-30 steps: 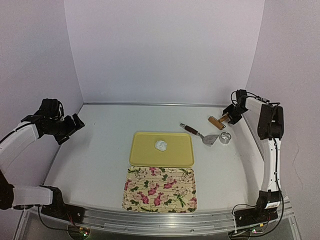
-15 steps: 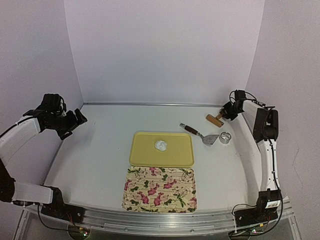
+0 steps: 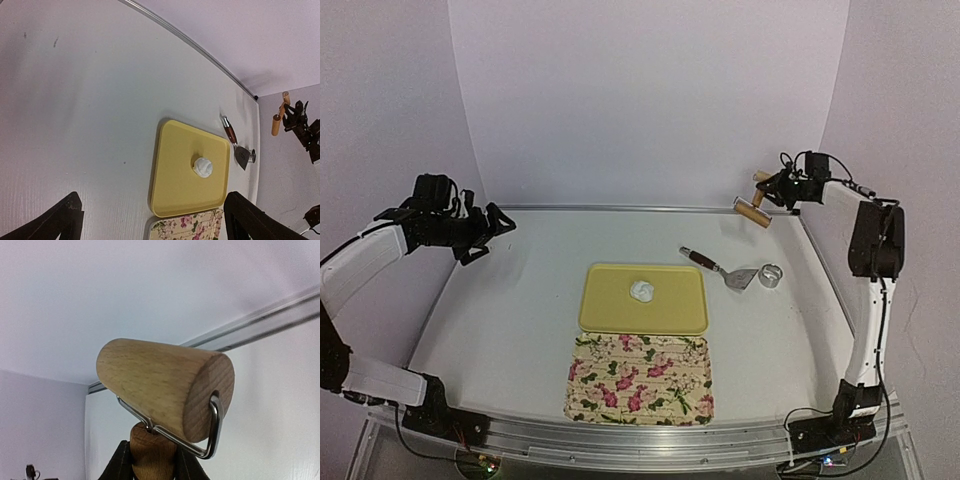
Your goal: Roll out the dumpling wrappers from the dough
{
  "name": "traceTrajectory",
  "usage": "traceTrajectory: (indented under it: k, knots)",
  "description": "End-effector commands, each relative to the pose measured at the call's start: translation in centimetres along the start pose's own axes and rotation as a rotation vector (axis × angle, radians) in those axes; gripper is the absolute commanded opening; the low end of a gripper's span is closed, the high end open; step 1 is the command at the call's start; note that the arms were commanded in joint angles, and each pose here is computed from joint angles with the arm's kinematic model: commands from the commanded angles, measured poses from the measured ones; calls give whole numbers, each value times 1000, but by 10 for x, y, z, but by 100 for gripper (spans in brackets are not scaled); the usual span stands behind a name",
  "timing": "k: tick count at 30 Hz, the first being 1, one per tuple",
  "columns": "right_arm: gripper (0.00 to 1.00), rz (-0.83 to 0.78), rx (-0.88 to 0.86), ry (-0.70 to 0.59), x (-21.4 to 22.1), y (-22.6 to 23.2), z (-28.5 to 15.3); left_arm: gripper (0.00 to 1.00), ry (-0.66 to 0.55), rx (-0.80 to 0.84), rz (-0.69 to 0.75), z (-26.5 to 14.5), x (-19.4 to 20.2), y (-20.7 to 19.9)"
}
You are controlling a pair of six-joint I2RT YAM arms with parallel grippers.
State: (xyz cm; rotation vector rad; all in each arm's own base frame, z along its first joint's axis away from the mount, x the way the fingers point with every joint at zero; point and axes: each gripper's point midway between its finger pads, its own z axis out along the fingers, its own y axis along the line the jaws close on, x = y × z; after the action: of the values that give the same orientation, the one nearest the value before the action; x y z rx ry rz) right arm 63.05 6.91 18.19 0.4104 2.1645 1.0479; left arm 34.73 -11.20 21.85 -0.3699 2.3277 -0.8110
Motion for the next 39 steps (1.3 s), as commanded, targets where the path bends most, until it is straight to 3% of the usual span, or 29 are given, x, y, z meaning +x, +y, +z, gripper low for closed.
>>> traceTrajectory:
  k: [1, 12, 25, 33, 39]
  knots:
    - [0, -312, -288, 53, 42, 143, -58, 98, 52, 163, 96, 5, 9, -64]
    - [0, -427, -346, 450, 242, 194, -51, 98, 262, 474, 204, 10, 66, -143]
    - [0, -598, -457, 827, 416, 240, -44, 99, 550, 619, 195, 19, 145, -158]
    - [0, -706, -486, 900, 465, 255, -55, 98, 596, 593, 173, 25, 162, -150]
    - [0, -747, -507, 896, 471, 268, -62, 87, 665, 564, 158, 28, 180, -136]
